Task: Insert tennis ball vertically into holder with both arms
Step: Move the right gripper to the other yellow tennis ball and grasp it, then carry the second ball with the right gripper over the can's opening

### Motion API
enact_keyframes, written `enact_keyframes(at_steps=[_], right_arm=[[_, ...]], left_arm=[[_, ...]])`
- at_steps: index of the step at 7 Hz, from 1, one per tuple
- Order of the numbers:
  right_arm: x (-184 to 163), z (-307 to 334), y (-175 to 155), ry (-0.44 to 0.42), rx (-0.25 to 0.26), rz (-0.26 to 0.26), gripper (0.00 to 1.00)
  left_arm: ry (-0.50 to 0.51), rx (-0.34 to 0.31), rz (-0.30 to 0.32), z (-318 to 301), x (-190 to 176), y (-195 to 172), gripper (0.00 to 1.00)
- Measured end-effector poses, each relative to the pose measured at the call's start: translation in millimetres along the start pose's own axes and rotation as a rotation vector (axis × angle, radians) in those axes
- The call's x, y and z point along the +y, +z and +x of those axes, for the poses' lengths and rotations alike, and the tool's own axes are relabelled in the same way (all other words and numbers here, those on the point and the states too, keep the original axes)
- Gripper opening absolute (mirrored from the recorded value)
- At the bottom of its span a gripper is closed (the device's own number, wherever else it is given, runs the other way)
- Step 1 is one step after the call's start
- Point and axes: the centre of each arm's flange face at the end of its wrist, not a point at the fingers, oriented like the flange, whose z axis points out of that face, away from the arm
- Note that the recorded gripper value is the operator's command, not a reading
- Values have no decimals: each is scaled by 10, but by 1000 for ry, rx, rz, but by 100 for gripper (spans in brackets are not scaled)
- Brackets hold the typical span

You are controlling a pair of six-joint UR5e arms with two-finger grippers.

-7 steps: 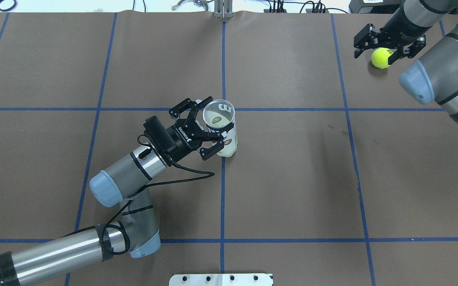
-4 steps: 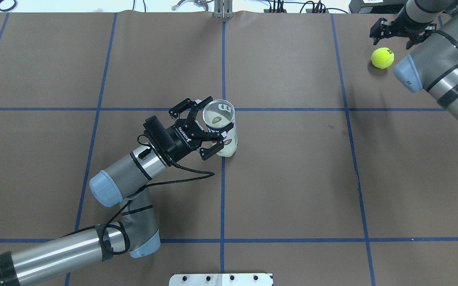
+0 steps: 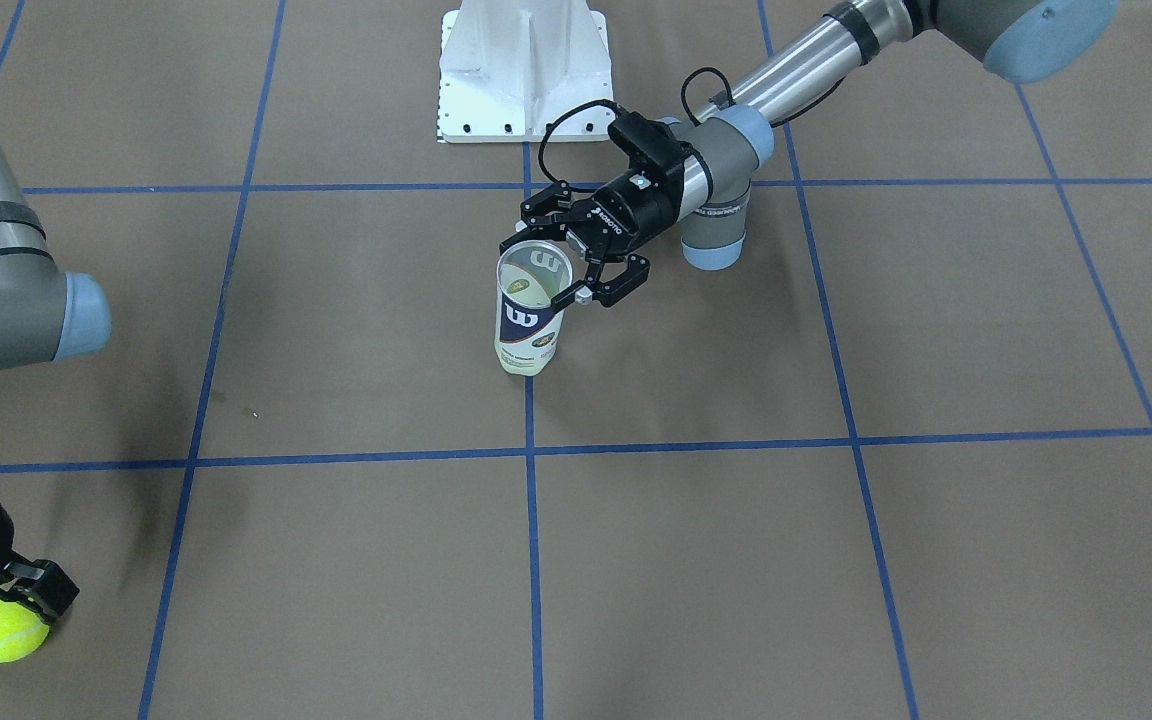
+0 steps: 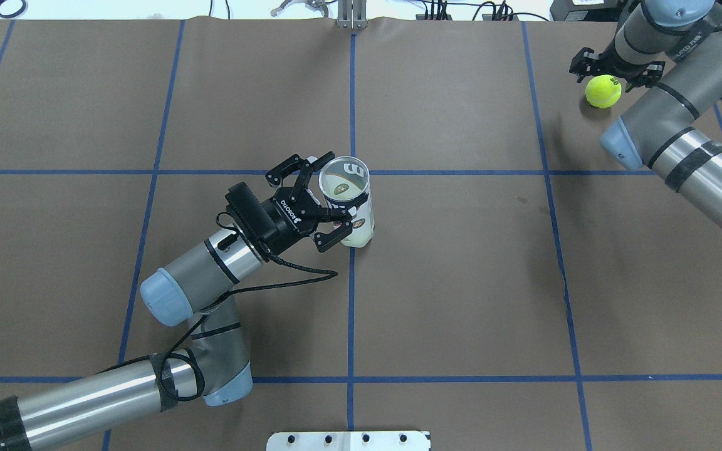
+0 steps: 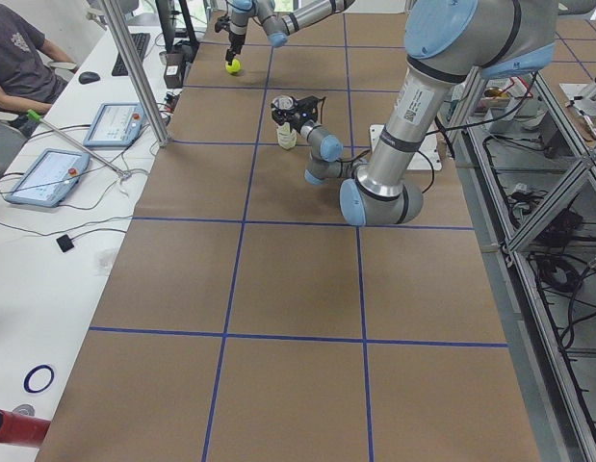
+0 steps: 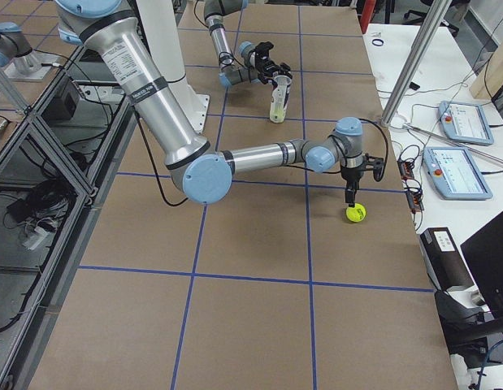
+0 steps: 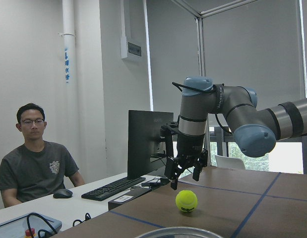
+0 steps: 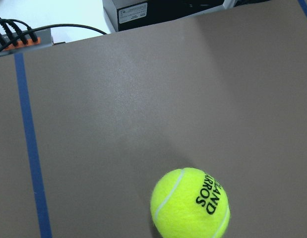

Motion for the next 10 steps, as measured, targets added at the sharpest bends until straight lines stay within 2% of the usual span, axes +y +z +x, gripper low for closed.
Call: enact_keyframes(at_steps=[1,2,3,4,5,6,8,10], right_arm=[[25,38,115,-4,13,5,98],[49,74,223,-9,24,12,91],[57,101,285,-11,32,20,65],[52,112,310,-10,39,28,27],[45,121,325,-9,45,35,3],[42,129,339,-7,49,37,0],[38,141,352,-4,53,37,0],[-73,18,65,3,13,48,0]], left_arm=[[0,0,0,0,0,0,88],[0,0,0,-1,0,0,88],[0,0,0,-1,-1,0,88],[1,0,-2,-9,9,-15,88],[2,0,-6,-24,26,-45,88],[2,0,-8,-33,35,-63,88],[2,0,-9,-36,35,-72,88],[3,0,-8,-36,32,-72,88]])
